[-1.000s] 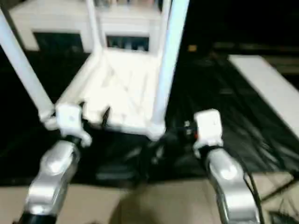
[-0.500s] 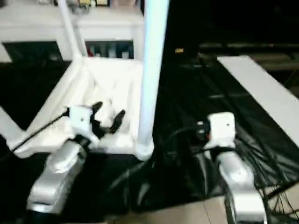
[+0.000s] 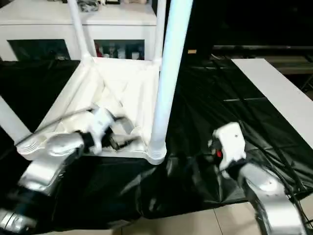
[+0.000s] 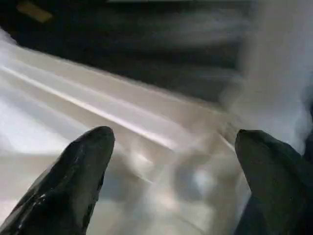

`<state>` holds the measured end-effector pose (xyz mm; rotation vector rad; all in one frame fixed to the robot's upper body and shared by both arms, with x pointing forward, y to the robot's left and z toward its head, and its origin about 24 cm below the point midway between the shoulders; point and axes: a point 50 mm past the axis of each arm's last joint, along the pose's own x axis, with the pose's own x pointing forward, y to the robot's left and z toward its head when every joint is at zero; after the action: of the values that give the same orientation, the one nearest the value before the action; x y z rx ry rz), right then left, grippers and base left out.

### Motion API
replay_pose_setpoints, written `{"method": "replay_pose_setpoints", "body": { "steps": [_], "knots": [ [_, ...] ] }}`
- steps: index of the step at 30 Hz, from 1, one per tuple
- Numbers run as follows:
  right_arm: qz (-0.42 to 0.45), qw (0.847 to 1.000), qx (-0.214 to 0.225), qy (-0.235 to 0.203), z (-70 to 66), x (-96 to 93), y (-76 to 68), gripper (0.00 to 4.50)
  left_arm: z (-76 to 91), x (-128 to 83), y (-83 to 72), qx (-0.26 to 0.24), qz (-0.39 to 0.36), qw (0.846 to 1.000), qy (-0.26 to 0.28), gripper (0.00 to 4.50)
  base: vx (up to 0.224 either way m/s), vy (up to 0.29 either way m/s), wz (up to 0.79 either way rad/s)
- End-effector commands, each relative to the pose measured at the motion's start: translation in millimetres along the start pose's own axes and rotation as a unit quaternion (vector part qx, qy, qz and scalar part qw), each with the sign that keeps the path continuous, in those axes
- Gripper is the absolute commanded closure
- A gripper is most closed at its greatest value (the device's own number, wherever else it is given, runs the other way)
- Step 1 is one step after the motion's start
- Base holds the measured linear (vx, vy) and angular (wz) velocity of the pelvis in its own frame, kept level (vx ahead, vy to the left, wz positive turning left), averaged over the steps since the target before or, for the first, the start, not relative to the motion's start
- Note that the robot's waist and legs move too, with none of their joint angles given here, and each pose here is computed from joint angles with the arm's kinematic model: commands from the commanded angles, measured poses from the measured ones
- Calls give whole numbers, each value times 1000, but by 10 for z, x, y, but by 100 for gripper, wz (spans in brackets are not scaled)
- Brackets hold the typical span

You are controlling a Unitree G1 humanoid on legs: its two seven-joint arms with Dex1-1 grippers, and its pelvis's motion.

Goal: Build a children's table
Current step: Rotate table base

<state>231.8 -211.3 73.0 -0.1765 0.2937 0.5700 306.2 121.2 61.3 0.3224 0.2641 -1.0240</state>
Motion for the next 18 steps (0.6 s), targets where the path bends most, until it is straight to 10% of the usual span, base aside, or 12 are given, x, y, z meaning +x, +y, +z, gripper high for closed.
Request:
{"method": "replay_pose_setpoints", "body": {
  "steps": [1, 18],
  "knots": [
    [47, 999, -5, 2, 45, -25, 58, 9, -34, 5, 13, 1, -47, 998, 31, 0, 0, 0, 0],
    [128, 990, -50, 21, 83, 15, 107, 0, 0, 53, 144, 48, -196, 975, 96, 115, 0, 0, 0]
  ]
}}
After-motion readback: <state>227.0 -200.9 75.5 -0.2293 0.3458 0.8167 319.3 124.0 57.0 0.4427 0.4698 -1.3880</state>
